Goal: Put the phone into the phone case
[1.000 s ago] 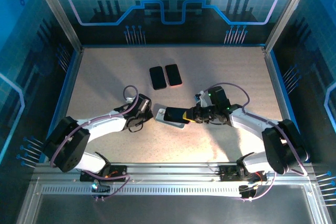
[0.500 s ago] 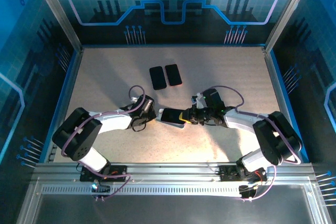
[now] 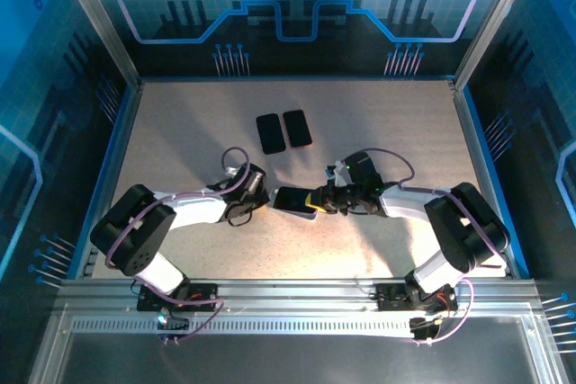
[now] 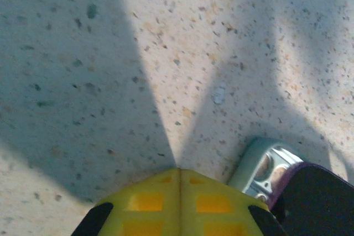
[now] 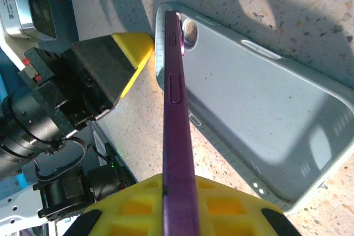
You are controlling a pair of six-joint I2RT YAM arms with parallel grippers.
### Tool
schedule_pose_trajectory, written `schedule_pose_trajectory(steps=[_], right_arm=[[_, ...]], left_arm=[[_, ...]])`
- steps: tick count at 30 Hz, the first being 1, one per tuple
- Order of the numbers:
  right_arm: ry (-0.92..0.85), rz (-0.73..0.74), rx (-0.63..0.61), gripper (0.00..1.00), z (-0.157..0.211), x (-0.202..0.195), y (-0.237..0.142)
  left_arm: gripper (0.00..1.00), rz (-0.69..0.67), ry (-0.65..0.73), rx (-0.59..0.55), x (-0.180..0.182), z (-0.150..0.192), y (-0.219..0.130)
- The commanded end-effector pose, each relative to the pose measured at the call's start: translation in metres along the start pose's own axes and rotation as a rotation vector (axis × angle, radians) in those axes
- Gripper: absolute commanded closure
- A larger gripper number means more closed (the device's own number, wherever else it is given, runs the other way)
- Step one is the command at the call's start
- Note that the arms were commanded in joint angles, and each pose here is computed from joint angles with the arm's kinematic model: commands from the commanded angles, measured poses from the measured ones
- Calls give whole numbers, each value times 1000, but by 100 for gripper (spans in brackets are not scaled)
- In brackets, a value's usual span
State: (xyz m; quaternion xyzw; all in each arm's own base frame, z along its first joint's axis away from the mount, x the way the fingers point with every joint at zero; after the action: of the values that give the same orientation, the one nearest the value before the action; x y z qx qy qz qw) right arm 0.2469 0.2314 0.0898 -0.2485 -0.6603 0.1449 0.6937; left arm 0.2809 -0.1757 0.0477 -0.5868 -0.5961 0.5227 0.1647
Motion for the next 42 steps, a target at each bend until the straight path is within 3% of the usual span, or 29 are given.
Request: schedule_pose_trajectory(steps=[1,24,42], right_arm=[[-23,-9,30,100,-1,6,2],[-55,57,148,100,-3,8,-15],[67,101,221,100,-5,-21,5]], left_arm=[[100,42,0,64,-7,22,-3],[100,29,6,19,-6,24,-17],[100,-7,58,-16,-7,13,-4]])
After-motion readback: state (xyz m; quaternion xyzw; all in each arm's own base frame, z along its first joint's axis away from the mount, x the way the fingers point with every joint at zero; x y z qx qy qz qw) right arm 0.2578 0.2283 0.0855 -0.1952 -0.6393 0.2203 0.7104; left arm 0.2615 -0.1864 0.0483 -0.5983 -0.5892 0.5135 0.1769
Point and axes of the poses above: each hand's point on the last joint's axis, 136 mm out from that joint toward the fingers, its own y axis out along the fingers, its own x axis along the line the jaws close on, z = x × y, the point moved 4 cm from there along -y, back along the fingers, and after that the axes turned 3 degrees about y, right-handed, at the moved point
